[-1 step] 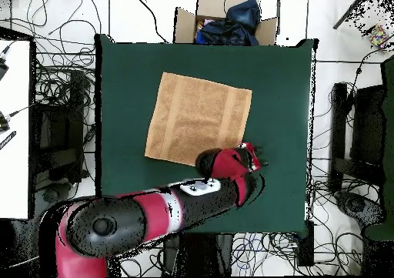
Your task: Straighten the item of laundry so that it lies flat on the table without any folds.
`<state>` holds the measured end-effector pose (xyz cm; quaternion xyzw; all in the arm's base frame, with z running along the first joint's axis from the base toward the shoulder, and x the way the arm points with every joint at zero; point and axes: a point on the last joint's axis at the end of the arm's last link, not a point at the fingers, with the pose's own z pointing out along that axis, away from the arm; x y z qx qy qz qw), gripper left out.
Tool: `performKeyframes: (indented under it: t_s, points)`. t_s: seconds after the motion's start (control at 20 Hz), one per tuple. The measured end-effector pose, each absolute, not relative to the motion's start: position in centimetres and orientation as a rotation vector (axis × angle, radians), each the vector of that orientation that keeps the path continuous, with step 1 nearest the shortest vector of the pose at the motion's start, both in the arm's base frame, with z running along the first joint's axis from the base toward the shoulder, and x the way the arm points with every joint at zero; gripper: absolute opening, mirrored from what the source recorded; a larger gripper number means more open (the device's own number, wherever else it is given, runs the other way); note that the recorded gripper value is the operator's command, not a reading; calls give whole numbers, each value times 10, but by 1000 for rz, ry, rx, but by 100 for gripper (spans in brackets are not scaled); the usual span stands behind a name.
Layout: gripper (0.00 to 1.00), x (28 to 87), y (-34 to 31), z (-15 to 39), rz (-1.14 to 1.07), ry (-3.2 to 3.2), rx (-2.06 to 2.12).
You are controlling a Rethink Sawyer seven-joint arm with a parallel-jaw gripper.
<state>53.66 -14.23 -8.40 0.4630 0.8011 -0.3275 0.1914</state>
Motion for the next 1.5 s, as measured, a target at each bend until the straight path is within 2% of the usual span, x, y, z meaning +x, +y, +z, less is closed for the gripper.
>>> performKeyframes:
  t_s: [0.4, 0.7, 1.5]
  points:
    - [100, 557, -165, -61, -567, 2411, 1652]
    - [100, 573, -138, -58, -420, 2510, 1595]
    - [100, 594, -68, -55, -271, 2667, 1333]
